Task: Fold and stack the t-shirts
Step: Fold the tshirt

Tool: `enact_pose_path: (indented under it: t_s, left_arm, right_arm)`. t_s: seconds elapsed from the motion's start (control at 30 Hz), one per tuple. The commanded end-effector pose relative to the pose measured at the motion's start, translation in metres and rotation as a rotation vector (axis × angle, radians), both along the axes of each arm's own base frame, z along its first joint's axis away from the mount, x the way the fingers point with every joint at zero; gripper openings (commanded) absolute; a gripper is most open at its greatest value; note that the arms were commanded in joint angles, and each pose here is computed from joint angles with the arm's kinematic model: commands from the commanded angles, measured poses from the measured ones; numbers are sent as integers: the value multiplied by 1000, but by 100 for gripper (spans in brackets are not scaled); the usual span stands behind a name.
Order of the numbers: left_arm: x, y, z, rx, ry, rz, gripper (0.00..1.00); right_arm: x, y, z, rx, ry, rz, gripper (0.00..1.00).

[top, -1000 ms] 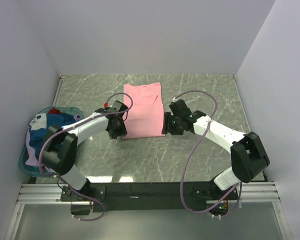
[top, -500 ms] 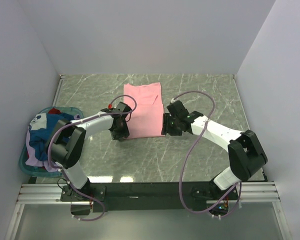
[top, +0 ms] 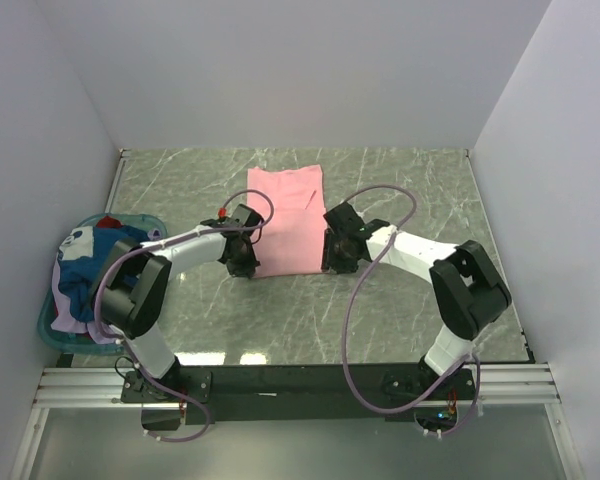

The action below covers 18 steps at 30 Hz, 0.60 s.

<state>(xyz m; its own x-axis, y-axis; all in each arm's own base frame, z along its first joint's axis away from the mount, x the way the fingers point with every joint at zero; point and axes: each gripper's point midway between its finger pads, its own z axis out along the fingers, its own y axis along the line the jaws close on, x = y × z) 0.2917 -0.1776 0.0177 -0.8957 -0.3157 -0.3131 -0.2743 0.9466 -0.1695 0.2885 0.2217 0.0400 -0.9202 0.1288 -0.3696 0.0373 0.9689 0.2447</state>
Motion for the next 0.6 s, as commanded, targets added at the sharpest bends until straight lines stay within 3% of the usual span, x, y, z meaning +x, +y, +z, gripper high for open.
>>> enact_pose_path:
  t_s: [0.0,0.33,0.57]
  left_arm:
    - [-29,4,-18,5,89,-22,1]
    - [-34,3,-8,-21,76,-19,1]
    - [-34,2,-5,-31,74,-15,1]
  right_arm:
    - [21,14,10,36,-45,-44,49]
    - [35,18,-5,-1,-21,-87,38]
    - [26,0,-16,-84,6,-112,37]
